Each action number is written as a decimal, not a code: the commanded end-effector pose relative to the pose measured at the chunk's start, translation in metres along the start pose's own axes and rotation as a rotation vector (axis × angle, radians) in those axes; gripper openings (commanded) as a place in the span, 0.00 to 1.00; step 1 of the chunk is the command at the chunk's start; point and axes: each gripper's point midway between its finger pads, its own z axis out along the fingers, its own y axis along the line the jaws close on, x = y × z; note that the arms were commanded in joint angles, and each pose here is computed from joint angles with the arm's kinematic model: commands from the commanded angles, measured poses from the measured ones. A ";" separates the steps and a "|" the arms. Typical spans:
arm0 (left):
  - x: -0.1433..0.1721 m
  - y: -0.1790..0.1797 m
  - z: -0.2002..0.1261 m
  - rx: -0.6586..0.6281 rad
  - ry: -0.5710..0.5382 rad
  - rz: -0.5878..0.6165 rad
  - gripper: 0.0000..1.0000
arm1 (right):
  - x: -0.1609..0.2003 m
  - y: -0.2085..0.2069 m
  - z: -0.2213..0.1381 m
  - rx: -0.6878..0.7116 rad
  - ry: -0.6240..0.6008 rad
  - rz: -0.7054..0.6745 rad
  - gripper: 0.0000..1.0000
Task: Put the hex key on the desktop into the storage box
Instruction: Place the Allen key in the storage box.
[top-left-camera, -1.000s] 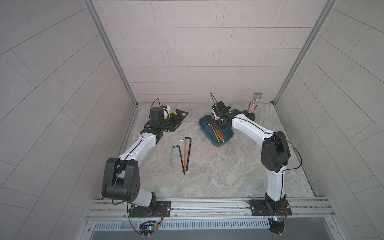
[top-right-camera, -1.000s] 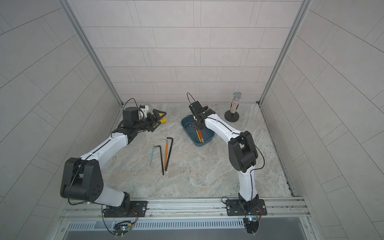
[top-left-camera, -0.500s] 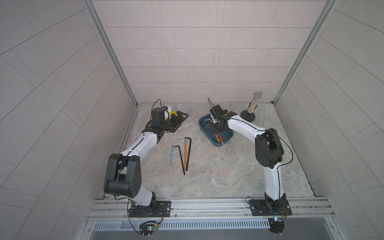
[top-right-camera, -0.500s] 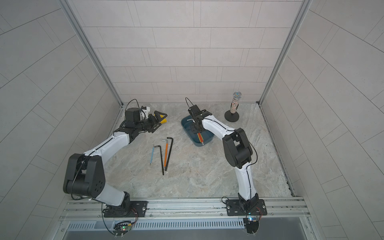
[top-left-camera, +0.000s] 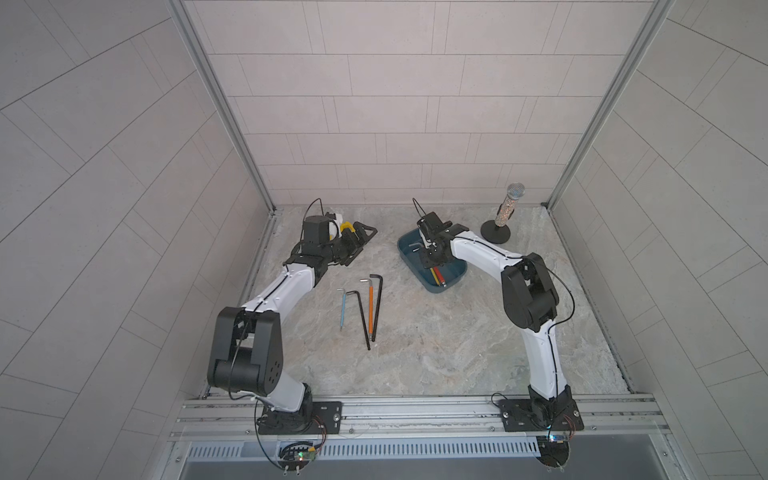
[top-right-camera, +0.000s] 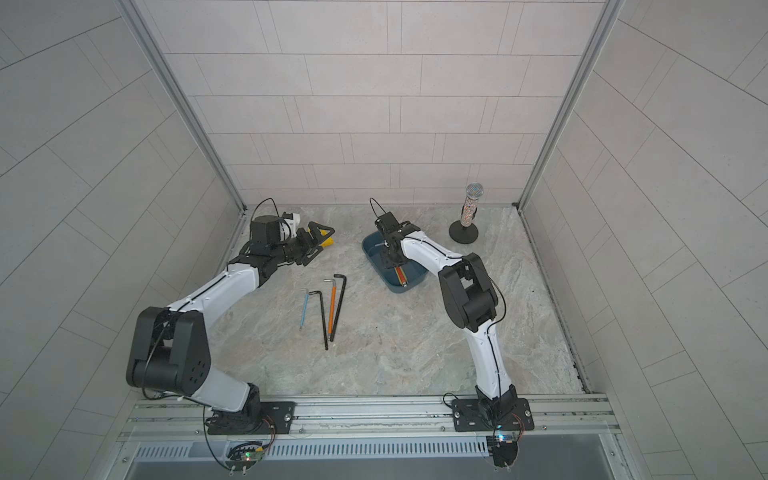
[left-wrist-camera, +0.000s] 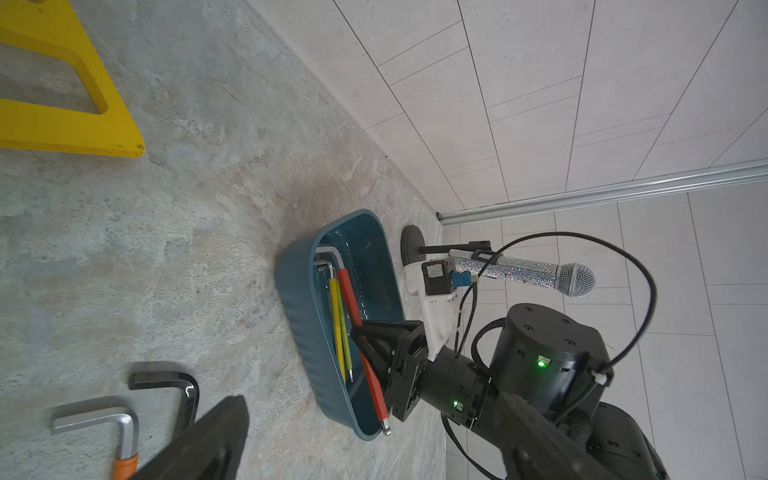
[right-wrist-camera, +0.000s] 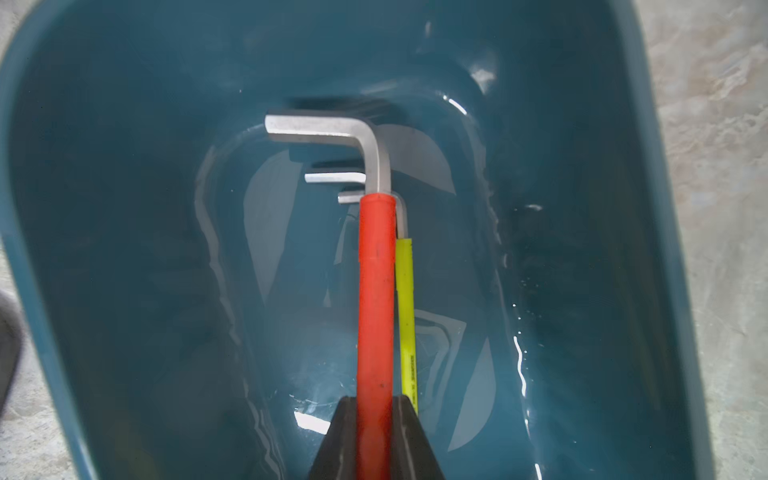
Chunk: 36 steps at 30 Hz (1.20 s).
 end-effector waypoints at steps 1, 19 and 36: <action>0.006 0.000 0.000 0.005 0.015 0.021 1.00 | -0.023 -0.007 -0.013 0.009 -0.064 0.016 0.00; 0.007 0.001 -0.002 0.004 0.015 0.018 1.00 | -0.026 -0.024 0.023 0.073 -0.061 -0.002 0.00; 0.008 0.000 -0.002 0.008 0.019 0.013 1.00 | -0.030 -0.025 -0.007 0.050 -0.144 0.035 0.61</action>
